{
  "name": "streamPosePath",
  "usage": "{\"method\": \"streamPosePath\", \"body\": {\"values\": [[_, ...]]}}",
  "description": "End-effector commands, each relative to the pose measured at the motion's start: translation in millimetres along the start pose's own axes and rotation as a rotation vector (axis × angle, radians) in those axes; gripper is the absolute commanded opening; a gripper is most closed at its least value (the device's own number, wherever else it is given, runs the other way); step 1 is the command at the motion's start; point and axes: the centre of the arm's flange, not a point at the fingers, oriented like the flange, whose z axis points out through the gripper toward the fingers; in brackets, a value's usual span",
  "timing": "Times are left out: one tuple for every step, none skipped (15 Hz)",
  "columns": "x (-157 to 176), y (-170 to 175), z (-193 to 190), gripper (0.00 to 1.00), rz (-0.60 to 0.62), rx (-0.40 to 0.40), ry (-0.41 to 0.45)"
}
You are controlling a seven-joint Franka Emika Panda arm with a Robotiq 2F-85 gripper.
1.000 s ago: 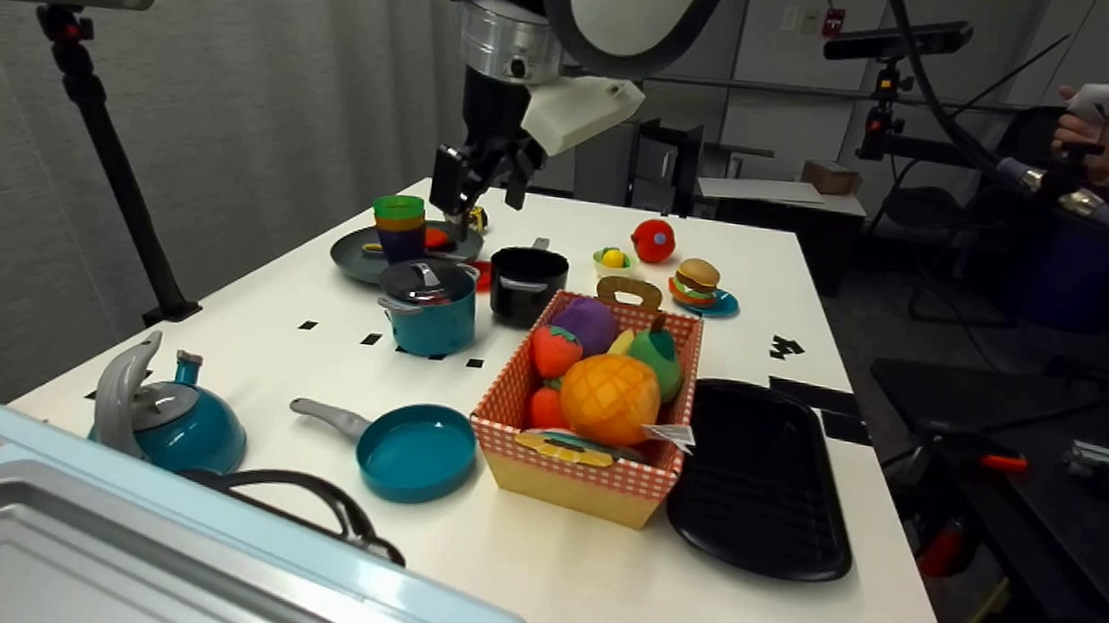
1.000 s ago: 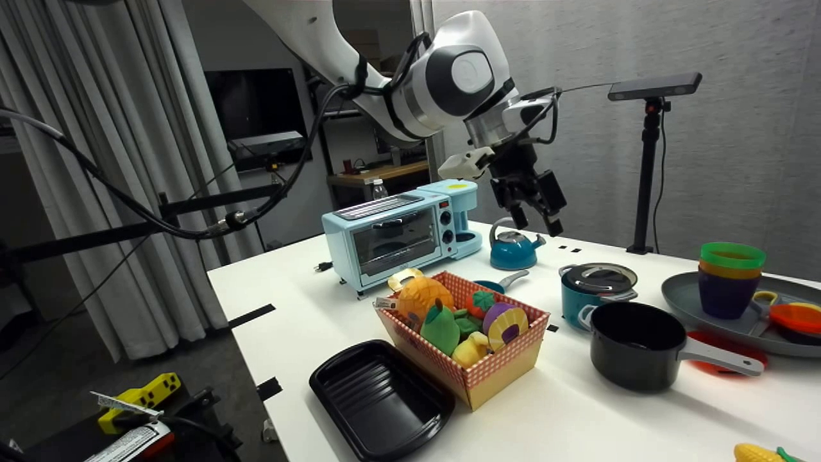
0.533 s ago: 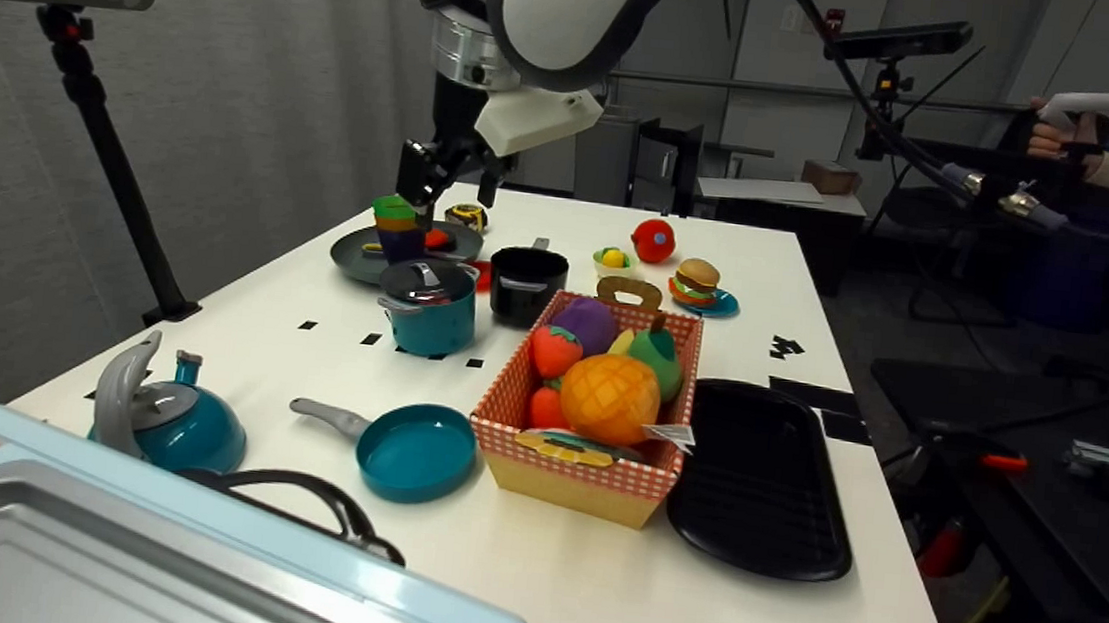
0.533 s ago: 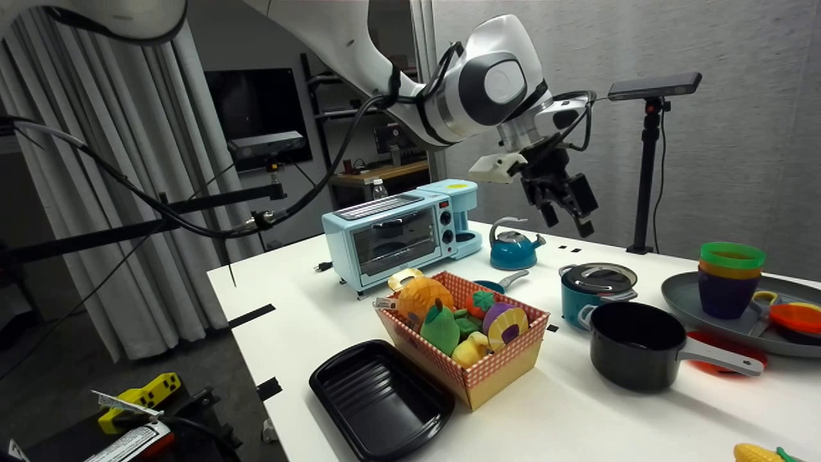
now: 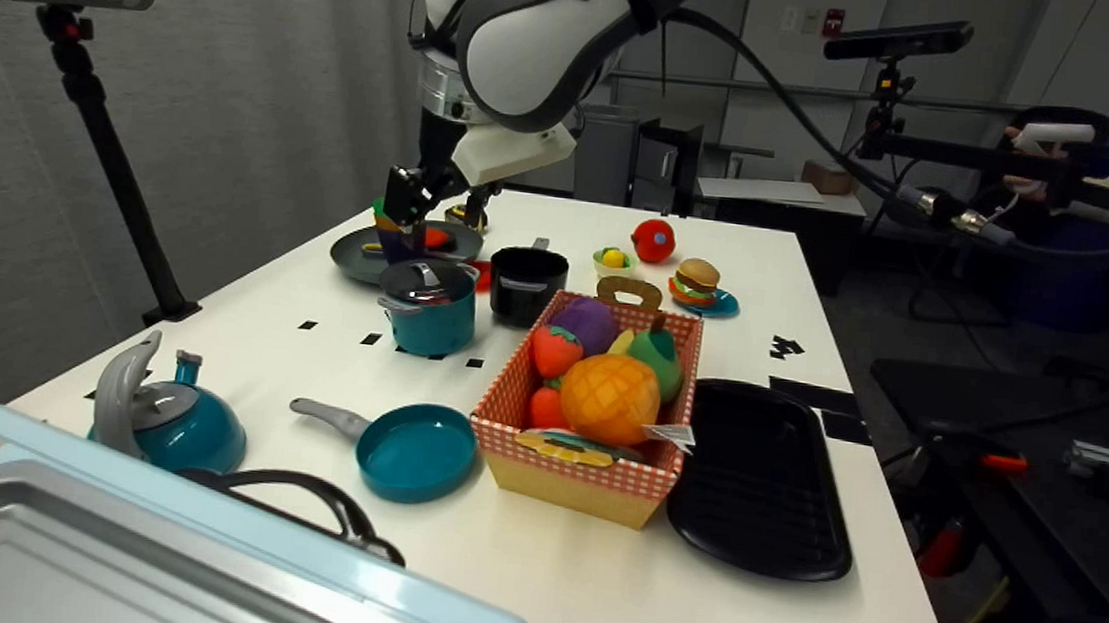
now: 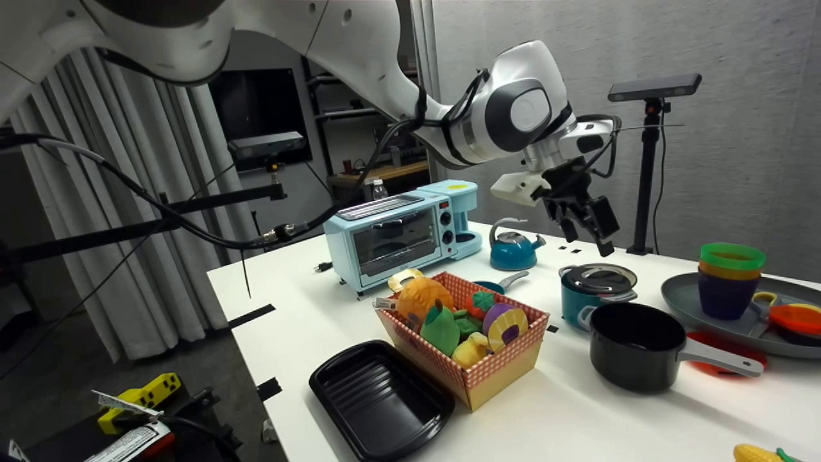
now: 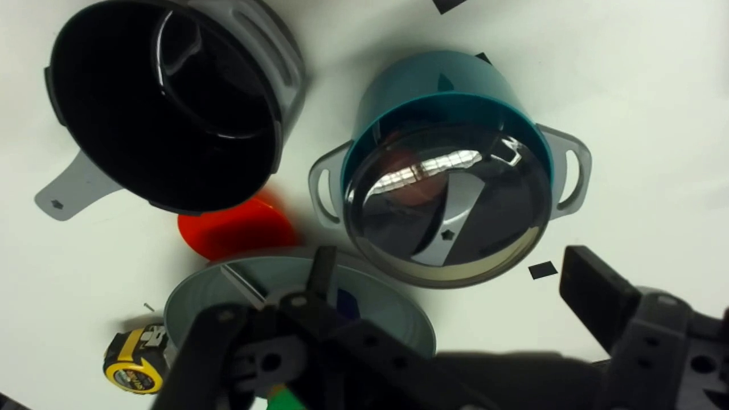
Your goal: Transfer the lid from the blue pot to the black pot
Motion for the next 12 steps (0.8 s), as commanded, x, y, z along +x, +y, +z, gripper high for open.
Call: {"method": "streamPosePath", "body": {"values": [[24,-9,25,1.0,0.003,-0.001,-0.009],[23,-11,30,1.0,0.002,-0.002,-0.008],[23,-13,35,1.0,0.0,-0.002,-0.011],[23,-14,39,1.0,0.001,-0.004,-0.009],[26,-14,43,1.0,-0.002,-0.008,-0.01],[30,-12,47,1.0,-0.003,-0.013,-0.01],[32,-12,50,1.0,-0.002,-0.017,-0.01],[30,-14,52,1.0,0.0,-0.02,-0.012],[28,-16,54,1.0,0.001,-0.025,-0.013],[28,-17,56,1.0,0.002,-0.029,-0.014],[28,-18,57,0.99,0.003,-0.03,-0.015],[28,-19,59,0.98,0.003,-0.03,-0.016]]}}
